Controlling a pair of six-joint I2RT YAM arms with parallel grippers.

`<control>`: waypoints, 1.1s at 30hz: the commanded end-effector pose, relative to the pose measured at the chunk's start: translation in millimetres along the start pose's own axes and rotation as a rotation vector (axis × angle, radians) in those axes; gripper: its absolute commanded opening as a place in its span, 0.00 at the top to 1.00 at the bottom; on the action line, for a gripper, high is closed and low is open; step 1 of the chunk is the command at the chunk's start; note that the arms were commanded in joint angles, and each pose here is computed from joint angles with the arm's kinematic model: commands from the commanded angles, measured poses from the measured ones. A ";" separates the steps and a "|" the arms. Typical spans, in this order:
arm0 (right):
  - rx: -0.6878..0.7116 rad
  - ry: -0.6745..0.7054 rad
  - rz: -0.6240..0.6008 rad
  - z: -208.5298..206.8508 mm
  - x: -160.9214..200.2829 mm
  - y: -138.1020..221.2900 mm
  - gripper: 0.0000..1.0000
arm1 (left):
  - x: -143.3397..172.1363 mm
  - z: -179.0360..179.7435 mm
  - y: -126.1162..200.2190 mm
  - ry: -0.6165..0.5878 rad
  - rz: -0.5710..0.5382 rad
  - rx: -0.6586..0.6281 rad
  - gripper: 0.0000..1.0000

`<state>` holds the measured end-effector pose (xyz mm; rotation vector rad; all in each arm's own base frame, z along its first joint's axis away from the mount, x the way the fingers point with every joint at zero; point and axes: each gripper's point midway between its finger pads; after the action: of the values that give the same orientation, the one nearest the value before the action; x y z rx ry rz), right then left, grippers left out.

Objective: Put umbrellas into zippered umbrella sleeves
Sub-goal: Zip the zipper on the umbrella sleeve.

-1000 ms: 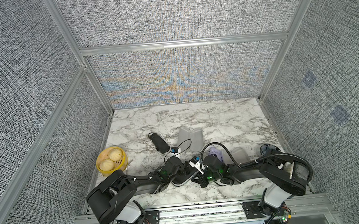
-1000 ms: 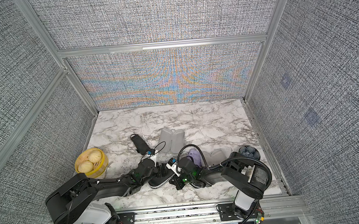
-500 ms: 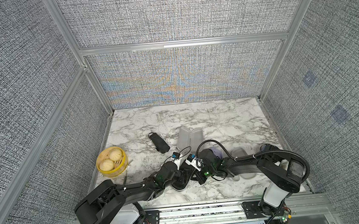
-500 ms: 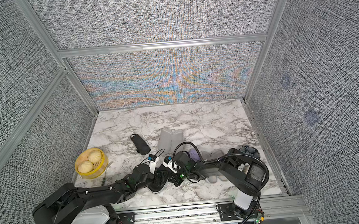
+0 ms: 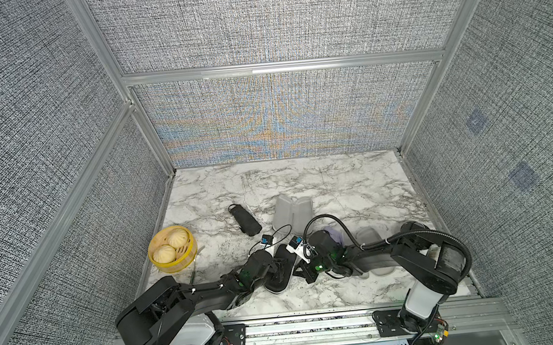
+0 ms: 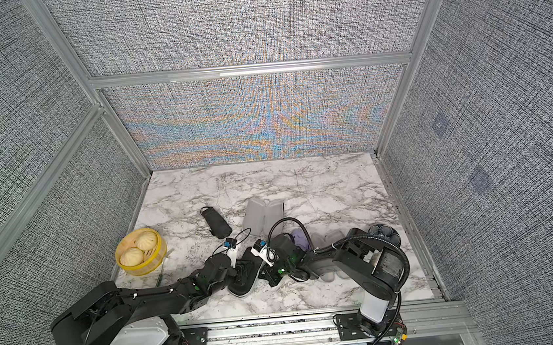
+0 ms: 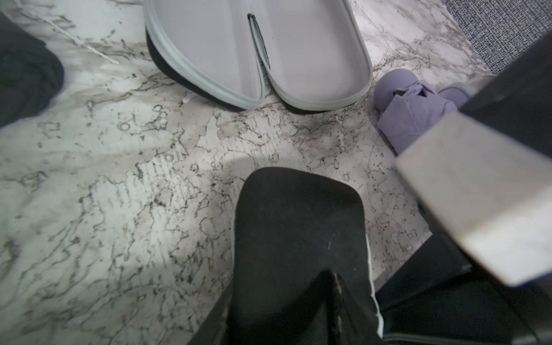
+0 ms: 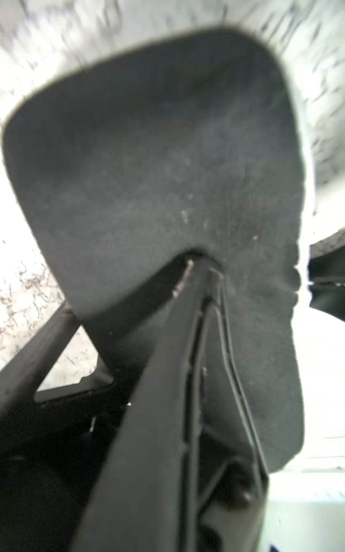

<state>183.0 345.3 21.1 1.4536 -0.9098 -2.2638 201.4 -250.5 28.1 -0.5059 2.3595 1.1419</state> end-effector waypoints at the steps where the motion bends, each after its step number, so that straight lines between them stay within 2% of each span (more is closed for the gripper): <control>1: 0.045 0.086 0.008 1.8 -0.4 0.7 1.00 | 54.3 6.8 3.2 0.029 0.254 0.011 0.61; 6: 0.048 0.183 0.053 23.9 5.5 0.5 1.00 | 53.9 6.4 1.9 0.034 0.256 0.008 0.68; 11: 0.052 0.191 0.085 34.9 13.1 -1.3 1.00 | 57.4 9.6 -2.6 0.041 0.271 -0.009 0.73; 17: -0.032 0.238 0.130 66.8 20.1 -11.1 1.00 | 55.9 9.5 -5.9 0.052 0.266 -0.008 0.80; 21: -0.084 0.179 0.102 69.5 19.6 -3.6 1.00 | 48.3 11.2 2.2 0.058 0.230 -0.009 0.82; 24: -0.043 0.112 0.118 51.8 23.6 2.8 1.00 | 43.1 10.7 8.5 0.081 0.195 0.003 0.83; 29: -0.029 -0.067 0.125 16.3 31.3 4.6 1.00 | 45.9 2.1 11.8 0.068 0.216 0.052 0.92; 33: -0.021 -0.091 0.177 13.7 41.9 1.0 1.00 | 43.2 11.4 9.9 0.082 0.193 0.006 0.97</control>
<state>168.4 337.4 16.0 1.3643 -0.9486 -2.2477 192.8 -251.4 34.4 -0.5086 2.4519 1.0733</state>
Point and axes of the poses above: each gripper's point midway between its finger pads, its own y axis back along the fingers, its own z axis along the line the jaws close on, x = y × z, and after that the axes turned 14 degrees about y, right-handed
